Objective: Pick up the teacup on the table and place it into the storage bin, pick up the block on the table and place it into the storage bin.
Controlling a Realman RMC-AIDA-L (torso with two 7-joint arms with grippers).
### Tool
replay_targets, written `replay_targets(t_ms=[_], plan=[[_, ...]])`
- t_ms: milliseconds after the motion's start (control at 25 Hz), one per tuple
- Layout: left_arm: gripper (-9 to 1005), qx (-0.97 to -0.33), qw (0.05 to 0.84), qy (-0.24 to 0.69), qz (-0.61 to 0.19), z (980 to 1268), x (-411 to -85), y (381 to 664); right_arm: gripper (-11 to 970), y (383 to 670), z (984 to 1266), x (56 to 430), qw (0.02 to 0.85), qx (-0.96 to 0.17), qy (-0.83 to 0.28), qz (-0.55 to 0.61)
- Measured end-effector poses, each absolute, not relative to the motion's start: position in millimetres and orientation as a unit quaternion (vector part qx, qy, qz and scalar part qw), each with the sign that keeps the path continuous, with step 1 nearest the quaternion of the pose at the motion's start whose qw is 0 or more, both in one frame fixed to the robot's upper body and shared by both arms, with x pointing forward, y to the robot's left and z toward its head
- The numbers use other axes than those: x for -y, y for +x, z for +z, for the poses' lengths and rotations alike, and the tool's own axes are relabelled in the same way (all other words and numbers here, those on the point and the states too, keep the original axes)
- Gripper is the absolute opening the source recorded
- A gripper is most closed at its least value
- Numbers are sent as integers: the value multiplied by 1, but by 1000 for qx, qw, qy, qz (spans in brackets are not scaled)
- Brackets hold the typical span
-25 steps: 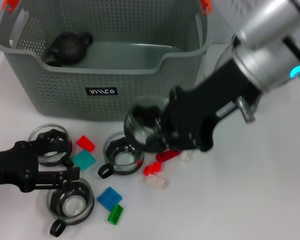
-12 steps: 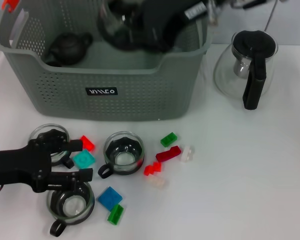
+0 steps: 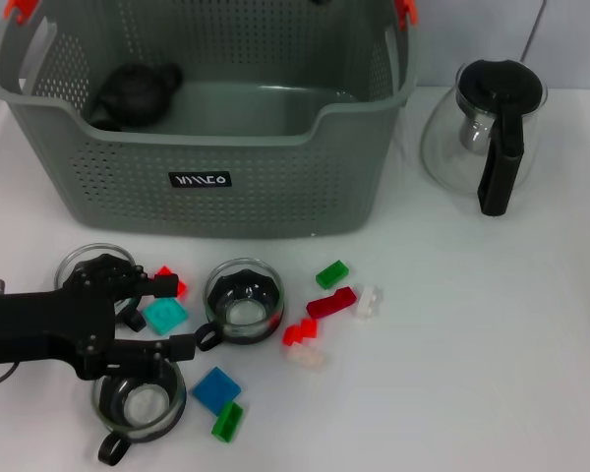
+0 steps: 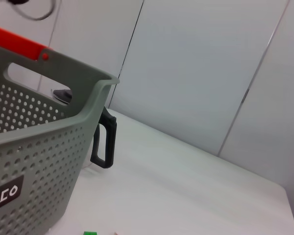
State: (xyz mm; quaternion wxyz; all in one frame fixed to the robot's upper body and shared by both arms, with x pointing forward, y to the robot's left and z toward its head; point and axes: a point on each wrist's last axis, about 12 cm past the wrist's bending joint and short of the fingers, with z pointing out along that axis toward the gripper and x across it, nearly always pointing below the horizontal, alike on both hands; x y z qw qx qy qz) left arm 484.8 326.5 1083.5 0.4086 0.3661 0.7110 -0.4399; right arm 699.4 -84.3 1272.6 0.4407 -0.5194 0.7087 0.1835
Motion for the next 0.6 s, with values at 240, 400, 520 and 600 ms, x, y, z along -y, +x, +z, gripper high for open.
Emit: replay_targets(t_ms=[240, 400, 520, 600], plan=[[905, -709, 410, 368, -440, 1083, -325, 485, 64, 712, 1241, 82, 442, -738, -488, 150], [905, -707, 411, 368, -442, 1082, -323, 485, 64, 709, 1219, 76, 438, -743, -488, 135], [905, -706, 411, 368, -444, 1081, -321, 485, 65, 704, 1201, 70, 429, -746, -494, 122], [905, -705, 411, 368, -446, 1081, -320, 485, 65, 700, 1193, 68, 422, -747, -500, 116]])
